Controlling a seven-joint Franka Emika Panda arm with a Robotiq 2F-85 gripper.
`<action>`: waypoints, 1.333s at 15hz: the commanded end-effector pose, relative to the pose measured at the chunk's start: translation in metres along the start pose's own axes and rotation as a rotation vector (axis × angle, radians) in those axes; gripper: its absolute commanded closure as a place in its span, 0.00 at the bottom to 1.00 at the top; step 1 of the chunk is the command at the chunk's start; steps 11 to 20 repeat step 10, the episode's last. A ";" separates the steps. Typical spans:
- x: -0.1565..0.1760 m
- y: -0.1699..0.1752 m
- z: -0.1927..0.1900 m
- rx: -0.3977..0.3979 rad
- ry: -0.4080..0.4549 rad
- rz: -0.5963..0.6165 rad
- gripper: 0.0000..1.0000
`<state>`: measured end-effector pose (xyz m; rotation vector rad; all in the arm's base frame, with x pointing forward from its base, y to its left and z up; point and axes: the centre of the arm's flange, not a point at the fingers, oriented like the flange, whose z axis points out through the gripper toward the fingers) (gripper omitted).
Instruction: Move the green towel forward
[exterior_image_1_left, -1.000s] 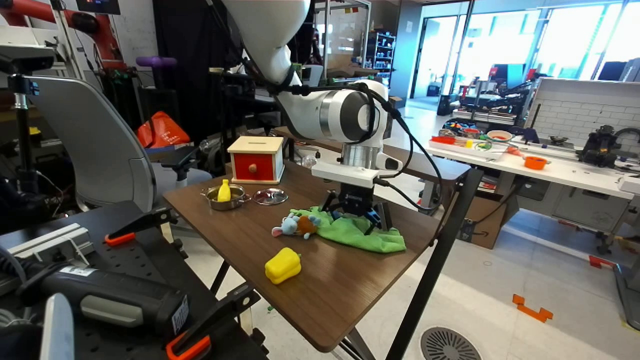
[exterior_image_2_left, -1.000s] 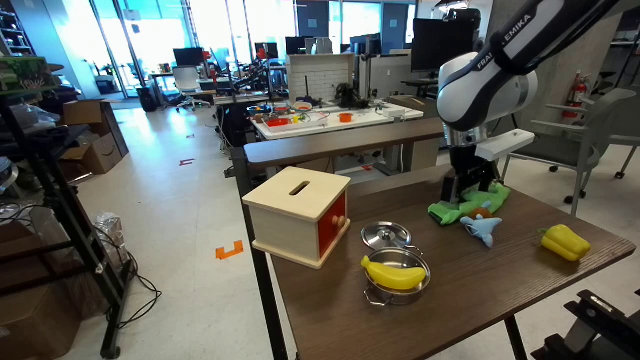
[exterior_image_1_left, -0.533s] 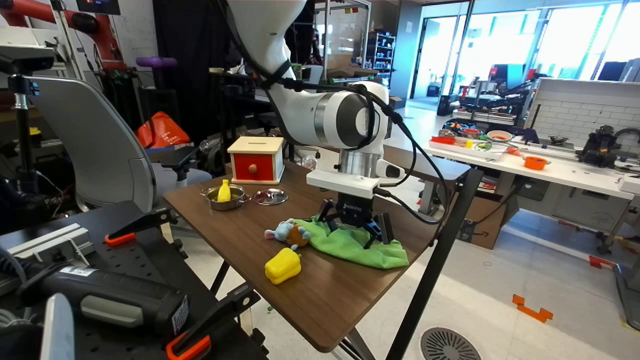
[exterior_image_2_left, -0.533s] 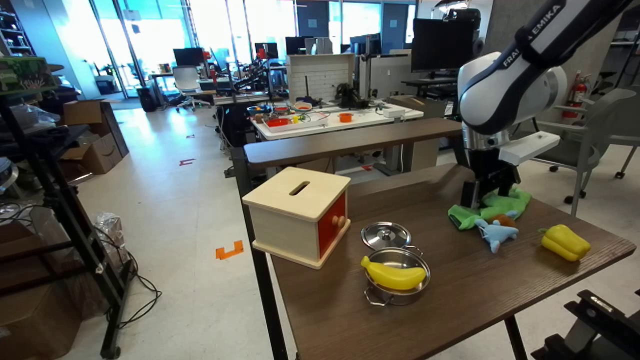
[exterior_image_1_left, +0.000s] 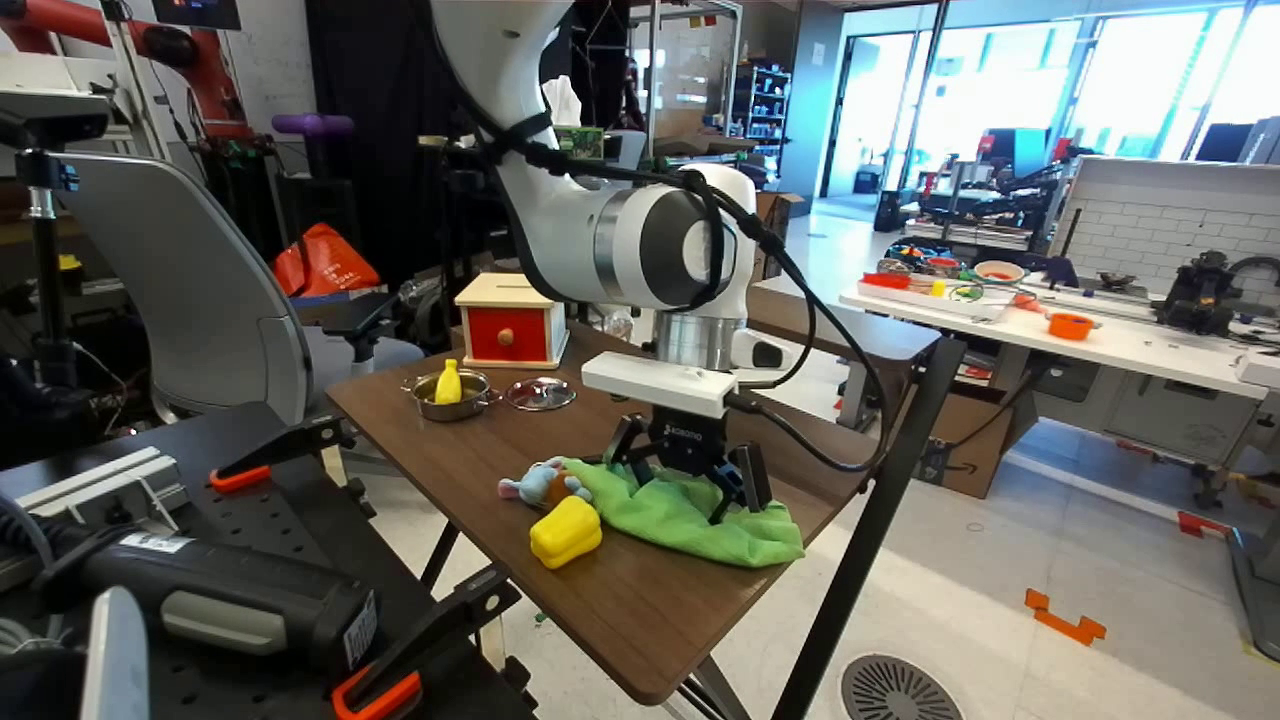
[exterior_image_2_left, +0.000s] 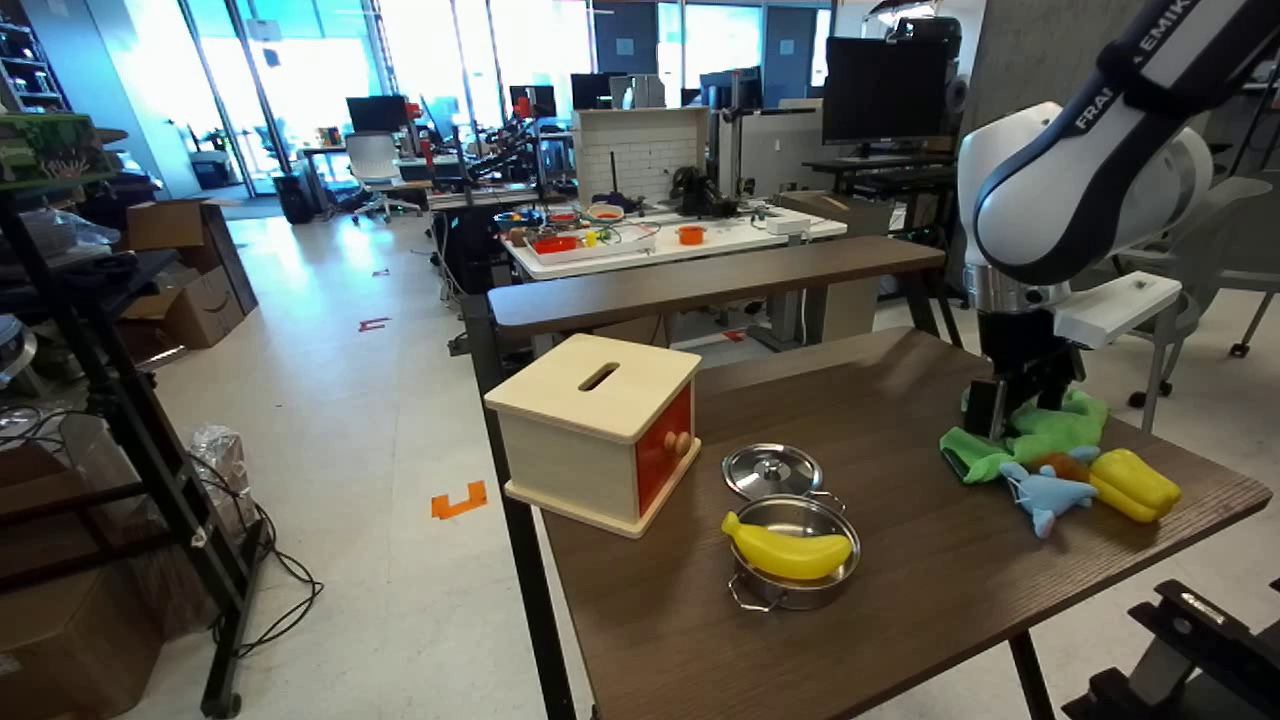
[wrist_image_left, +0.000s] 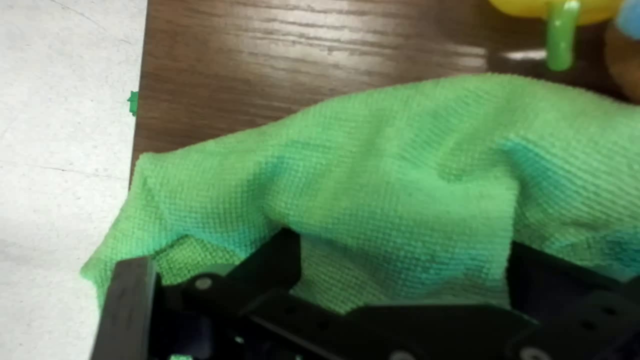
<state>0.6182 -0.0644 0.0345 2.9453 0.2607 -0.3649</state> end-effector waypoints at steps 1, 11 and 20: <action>-0.021 0.000 -0.011 0.003 0.022 0.005 0.00; -0.009 0.000 -0.088 -0.007 0.104 0.005 0.00; -0.009 0.000 -0.088 -0.007 0.104 0.005 0.00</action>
